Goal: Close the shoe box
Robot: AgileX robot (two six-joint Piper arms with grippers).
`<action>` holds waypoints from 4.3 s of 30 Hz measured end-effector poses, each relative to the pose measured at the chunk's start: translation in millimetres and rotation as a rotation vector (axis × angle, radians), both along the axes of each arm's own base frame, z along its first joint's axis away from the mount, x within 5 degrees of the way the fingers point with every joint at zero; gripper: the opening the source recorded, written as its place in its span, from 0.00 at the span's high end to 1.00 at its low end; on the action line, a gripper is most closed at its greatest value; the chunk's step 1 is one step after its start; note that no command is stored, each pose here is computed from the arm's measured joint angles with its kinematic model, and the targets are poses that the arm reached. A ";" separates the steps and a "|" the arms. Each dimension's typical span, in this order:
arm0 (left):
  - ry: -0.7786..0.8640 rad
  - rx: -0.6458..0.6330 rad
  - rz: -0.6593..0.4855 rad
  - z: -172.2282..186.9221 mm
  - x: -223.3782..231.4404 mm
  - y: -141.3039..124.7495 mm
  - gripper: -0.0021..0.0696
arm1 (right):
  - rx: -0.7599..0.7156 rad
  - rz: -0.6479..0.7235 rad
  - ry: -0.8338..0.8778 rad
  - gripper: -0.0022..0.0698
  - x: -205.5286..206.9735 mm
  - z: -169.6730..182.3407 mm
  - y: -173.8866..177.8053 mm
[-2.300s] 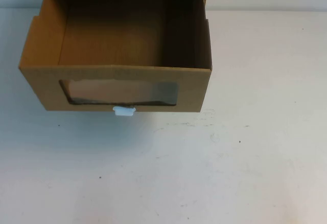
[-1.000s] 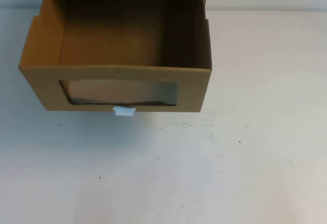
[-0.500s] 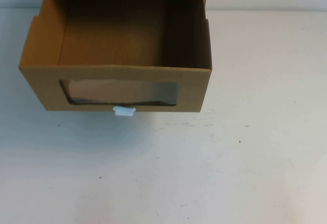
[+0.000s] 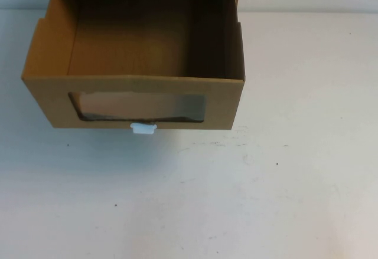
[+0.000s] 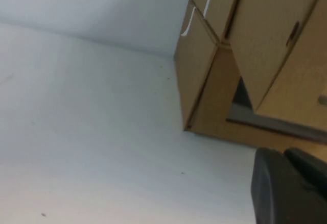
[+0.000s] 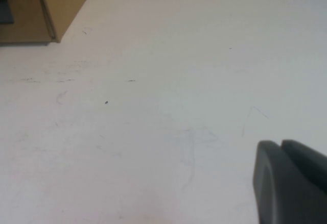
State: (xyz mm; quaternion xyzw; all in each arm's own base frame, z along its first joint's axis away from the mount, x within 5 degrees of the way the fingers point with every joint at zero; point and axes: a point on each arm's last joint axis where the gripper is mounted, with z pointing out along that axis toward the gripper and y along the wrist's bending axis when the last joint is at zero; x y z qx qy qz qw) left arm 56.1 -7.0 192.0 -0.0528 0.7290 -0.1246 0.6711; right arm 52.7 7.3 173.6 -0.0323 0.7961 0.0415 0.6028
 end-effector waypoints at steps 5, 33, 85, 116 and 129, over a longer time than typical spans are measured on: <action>-0.026 -0.196 0.008 4.4 0.2 -0.1 0.98 | 0.000 0.000 0.000 0.99 0.0 0.0 0.0; 0.250 0.366 -0.429 281.1 162.0 -71.4 0.98 | 0.000 0.000 0.000 0.99 0.0 0.0 0.0; 0.382 0.273 -0.784 202.5 410.7 -80.6 0.98 | 0.599 -0.069 -0.230 0.99 3.0 29.3 0.5; 0.406 0.287 -0.787 200.7 409.4 -80.7 0.98 | -0.033 0.641 0.580 0.99 153.8 177.8 165.4; 0.422 0.257 -0.775 201.4 409.0 -80.6 0.98 | 0.005 0.753 0.330 0.99 169.5 175.4 250.7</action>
